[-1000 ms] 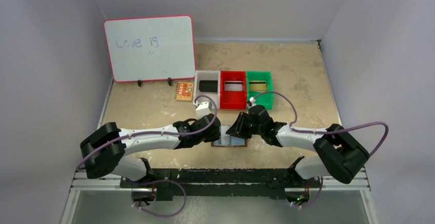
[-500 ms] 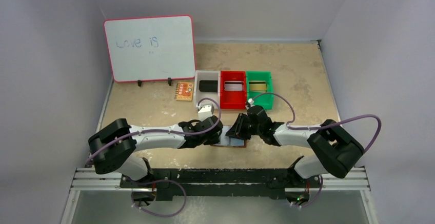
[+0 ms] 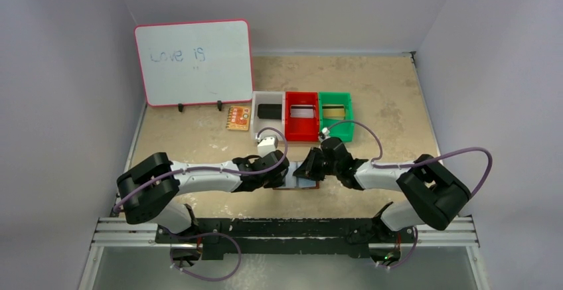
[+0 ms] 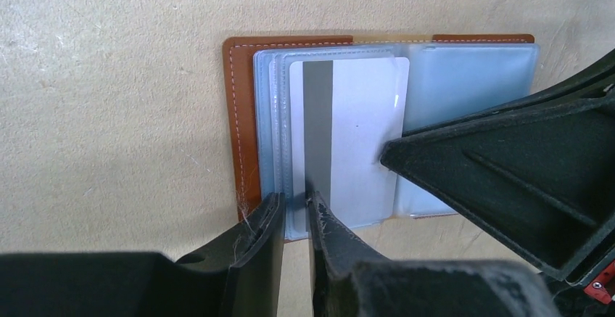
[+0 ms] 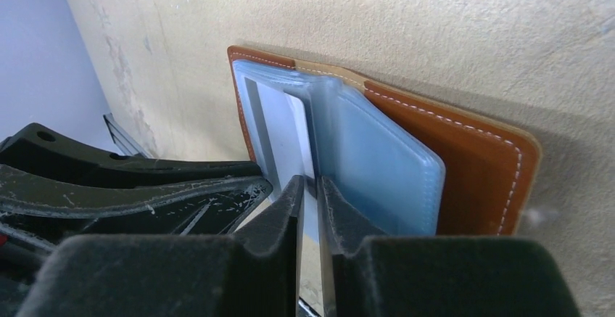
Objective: Take the credit cards out of the card holder
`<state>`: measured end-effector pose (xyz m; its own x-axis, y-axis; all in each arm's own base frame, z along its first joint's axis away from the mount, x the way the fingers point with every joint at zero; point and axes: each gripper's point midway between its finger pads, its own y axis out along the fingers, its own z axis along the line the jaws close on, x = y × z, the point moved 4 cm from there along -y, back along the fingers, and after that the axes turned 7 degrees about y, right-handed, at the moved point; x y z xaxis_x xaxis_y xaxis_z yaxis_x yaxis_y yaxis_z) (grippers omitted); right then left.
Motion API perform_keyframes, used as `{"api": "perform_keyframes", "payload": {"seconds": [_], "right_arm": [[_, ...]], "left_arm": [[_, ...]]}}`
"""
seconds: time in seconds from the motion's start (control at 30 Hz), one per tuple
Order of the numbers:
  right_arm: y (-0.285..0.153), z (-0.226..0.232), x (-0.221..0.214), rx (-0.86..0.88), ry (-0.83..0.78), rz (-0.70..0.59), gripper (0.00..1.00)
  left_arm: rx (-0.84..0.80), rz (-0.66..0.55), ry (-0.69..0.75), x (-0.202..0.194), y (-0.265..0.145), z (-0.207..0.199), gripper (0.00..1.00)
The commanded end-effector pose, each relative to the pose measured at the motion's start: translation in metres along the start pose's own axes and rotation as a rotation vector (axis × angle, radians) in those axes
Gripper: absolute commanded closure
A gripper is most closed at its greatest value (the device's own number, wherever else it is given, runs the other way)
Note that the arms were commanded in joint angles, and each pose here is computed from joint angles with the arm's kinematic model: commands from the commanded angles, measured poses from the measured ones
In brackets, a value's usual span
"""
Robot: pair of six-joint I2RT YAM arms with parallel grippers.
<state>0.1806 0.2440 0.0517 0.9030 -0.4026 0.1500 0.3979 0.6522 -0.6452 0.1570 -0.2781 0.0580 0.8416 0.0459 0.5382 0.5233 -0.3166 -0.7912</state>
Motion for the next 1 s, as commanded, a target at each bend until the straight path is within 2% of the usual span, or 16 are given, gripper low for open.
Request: {"api": "perform_keyframes", "payload": {"seconds": [0.0,0.2,0.97], "right_arm": [[-0.002,0.01,0.0,0.06,0.012,0.009,0.88],[-0.005,0.006,0.0,0.04,0.02,-0.006,1.0],[-0.018,-0.016,0.01,0.019,-0.003,-0.014,0.99]], "left_arm": [[-0.015,-0.001,0.011,0.004,0.0,-0.008,0.83],[0.03,0.001,0.009,0.002,0.003,0.0,0.85],[0.115,0.006,0.012,-0.005,0.011,0.015,0.89]]}}
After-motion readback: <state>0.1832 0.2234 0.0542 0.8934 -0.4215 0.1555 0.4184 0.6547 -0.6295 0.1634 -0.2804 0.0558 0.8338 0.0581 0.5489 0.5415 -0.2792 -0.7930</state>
